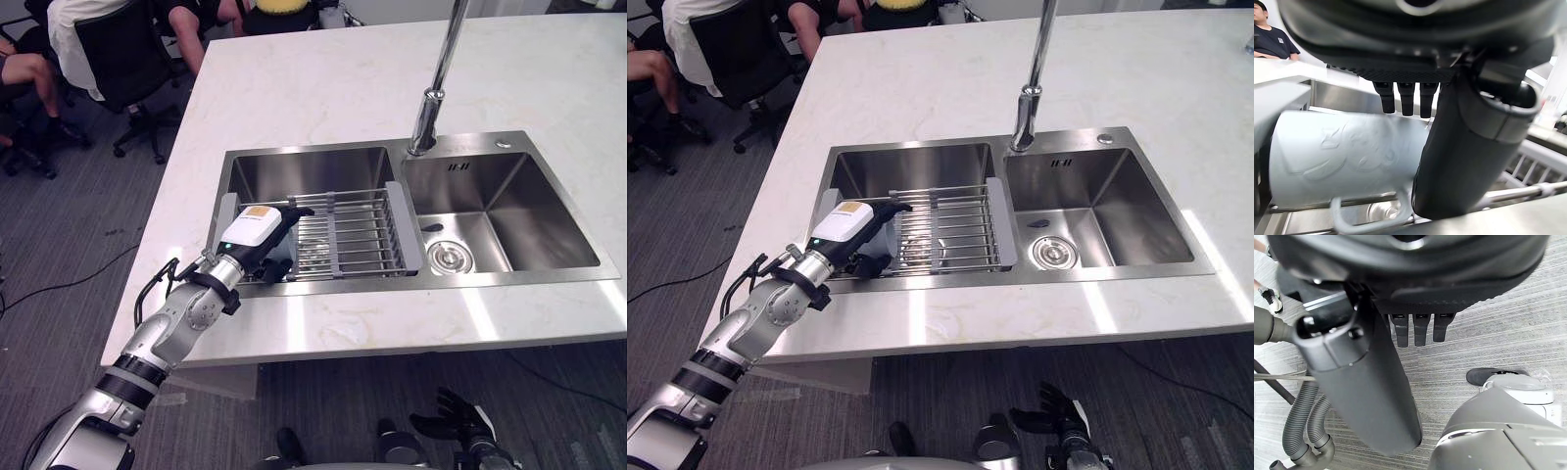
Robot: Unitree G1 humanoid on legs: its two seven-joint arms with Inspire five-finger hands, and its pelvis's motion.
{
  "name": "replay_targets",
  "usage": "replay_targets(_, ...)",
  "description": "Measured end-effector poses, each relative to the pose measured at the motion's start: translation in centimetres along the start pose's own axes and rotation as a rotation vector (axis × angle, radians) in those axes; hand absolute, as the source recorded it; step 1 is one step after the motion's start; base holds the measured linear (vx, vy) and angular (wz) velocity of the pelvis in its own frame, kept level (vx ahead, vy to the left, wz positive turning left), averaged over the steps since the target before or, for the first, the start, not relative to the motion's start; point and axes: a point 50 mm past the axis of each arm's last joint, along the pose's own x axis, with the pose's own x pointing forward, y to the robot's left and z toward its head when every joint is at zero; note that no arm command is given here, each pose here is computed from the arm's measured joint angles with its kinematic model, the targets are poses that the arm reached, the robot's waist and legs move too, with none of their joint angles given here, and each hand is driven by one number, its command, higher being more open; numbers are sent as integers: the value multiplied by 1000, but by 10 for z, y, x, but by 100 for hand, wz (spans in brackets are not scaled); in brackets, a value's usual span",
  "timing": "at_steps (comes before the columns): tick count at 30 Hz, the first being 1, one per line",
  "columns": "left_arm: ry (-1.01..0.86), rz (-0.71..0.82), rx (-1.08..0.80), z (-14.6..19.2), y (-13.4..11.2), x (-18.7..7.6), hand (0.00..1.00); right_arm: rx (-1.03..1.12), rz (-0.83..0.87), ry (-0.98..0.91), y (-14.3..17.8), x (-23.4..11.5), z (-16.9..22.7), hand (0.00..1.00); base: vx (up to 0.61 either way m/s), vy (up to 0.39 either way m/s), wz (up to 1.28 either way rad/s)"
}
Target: Walk over to the sink, pick up the cup, carry it to the dishwasher, place the cup inside the dishwasher, then close the dishwasher door
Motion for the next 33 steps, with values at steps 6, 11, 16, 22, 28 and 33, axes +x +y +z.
replay_targets(6,64,-43,21,-12,7,12,30,2,4,-7,1,3,6,90,25,10,-6)
replay_targets(11,80,-37,-7,-15,18,18,30,5,14,-15,4,5,10,90,17,5,-2)
replay_targets(16,86,-28,-52,-15,19,18,30,7,28,-11,9,5,9,90,0,0,0)
replay_targets(22,17,66,-262,6,21,20,30,-1,43,-4,13,4,7,90,1,10,4)
replay_targets(28,-178,182,-519,60,19,13,30,7,34,-16,12,4,10,90,0,0,0)
replay_targets(33,-252,374,-858,78,23,-9,30,8,29,-15,12,4,9,90,0,0,0)
